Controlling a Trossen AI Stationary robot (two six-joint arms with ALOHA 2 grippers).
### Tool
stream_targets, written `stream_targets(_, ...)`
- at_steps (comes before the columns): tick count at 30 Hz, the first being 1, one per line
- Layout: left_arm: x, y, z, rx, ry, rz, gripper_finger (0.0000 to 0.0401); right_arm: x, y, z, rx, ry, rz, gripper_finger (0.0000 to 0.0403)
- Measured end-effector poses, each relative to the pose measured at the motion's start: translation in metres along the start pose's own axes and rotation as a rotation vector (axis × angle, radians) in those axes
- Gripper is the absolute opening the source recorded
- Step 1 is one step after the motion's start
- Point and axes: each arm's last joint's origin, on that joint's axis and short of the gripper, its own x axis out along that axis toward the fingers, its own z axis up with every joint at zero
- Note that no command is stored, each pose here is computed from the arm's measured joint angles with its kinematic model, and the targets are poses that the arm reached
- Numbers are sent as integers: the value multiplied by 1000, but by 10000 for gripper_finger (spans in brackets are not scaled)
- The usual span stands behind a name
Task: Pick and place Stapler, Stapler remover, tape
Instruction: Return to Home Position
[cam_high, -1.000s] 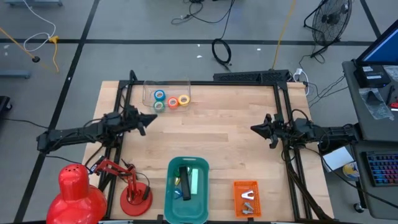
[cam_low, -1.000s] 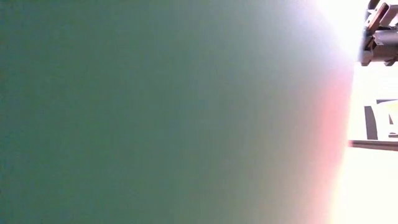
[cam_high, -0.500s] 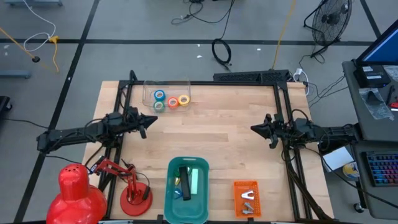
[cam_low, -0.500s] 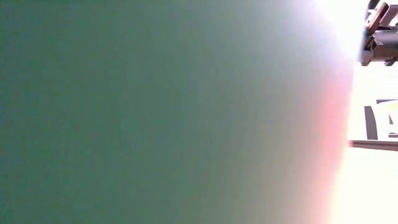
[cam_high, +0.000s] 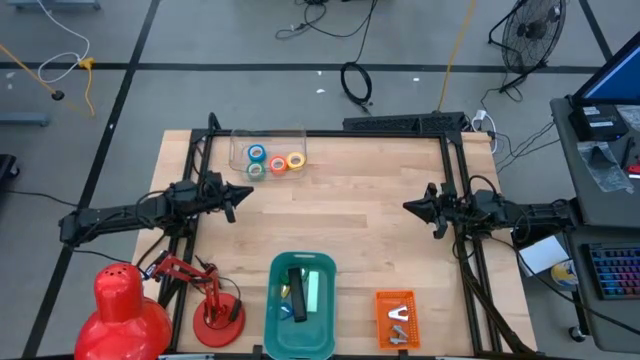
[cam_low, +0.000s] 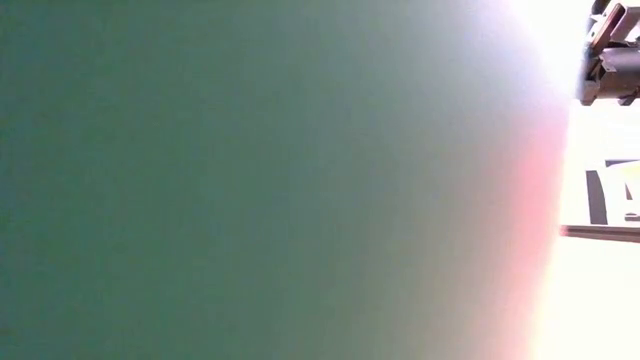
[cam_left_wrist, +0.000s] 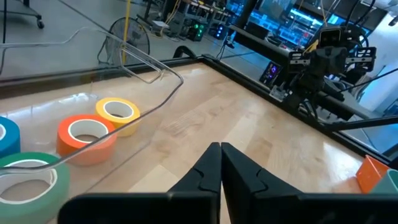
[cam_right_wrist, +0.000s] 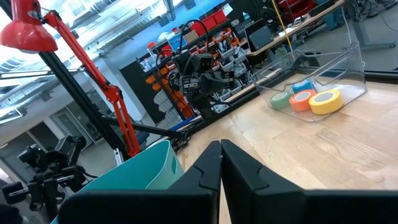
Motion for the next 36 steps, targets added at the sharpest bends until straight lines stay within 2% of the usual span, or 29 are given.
stream_targets(7,0,0,0,0,0,0,27,0,0,0,0,0,0,4)
stream_targets(19,0,0,0,-2,0,1,3,0,0,0,0,0,0,4)
stream_targets(29,0,0,0,8,1,2,30,0,0,0,0,0,0,4)
stream_targets(33,0,1,0,227,-3,16,31,0,0,0,0,0,0,2)
stream_targets(36,0,2,2,309,-38,72,31,0,0,0,0,0,0,2)
